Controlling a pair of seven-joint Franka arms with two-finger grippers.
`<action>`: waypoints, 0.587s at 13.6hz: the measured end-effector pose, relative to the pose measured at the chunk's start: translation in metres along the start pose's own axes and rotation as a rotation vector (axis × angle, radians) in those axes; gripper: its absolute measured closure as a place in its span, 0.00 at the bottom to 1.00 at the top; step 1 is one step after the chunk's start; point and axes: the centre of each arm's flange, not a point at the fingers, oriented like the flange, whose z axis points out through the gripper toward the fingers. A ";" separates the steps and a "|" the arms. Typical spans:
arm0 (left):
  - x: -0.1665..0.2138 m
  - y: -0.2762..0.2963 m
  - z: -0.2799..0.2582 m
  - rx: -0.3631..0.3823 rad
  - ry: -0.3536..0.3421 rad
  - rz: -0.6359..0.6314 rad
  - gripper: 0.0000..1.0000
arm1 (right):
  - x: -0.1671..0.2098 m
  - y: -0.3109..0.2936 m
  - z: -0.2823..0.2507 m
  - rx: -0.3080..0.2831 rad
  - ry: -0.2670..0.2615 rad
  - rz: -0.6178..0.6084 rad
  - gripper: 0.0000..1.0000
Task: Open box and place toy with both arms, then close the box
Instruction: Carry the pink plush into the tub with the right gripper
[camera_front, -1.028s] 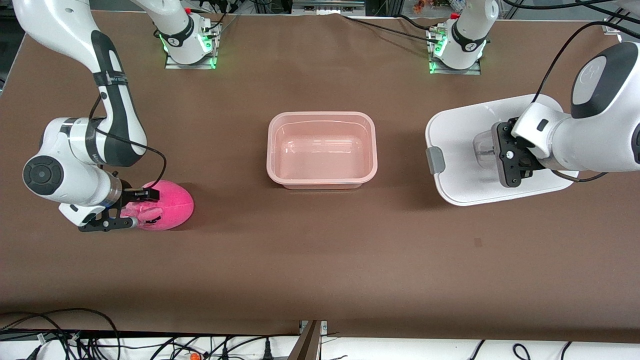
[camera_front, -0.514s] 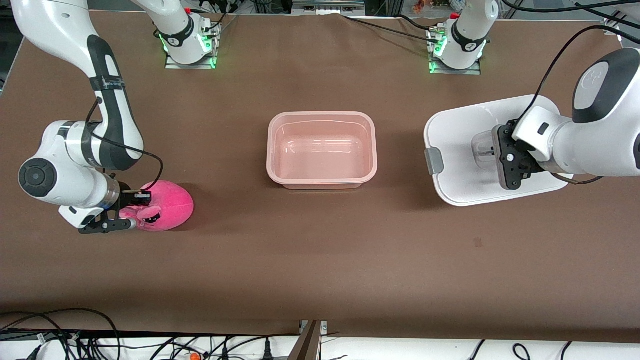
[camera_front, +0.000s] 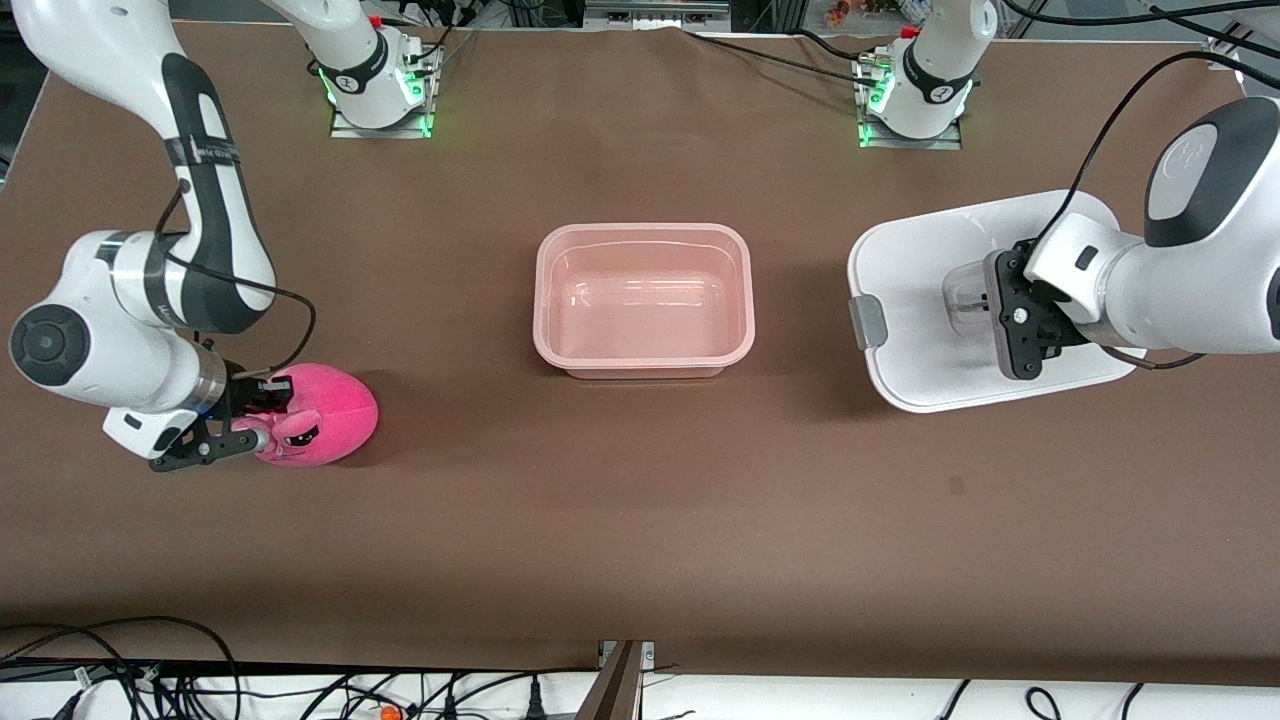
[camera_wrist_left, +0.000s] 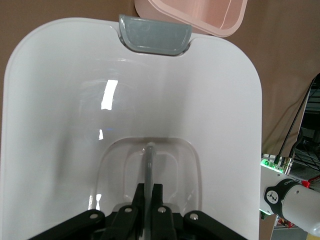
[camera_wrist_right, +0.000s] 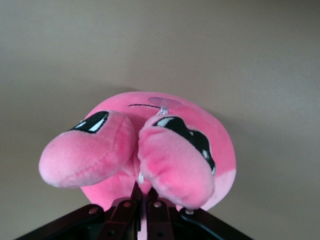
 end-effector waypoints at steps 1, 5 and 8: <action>0.000 0.000 0.000 0.000 0.000 0.000 0.93 | 0.001 -0.009 -0.021 0.010 -0.015 -0.051 0.94; 0.000 0.000 0.000 0.000 0.000 0.000 0.93 | 0.010 -0.097 -0.097 0.023 -0.058 -0.251 0.94; 0.000 0.000 0.000 0.000 0.000 0.001 0.93 | 0.014 -0.196 -0.128 0.008 -0.055 -0.459 0.94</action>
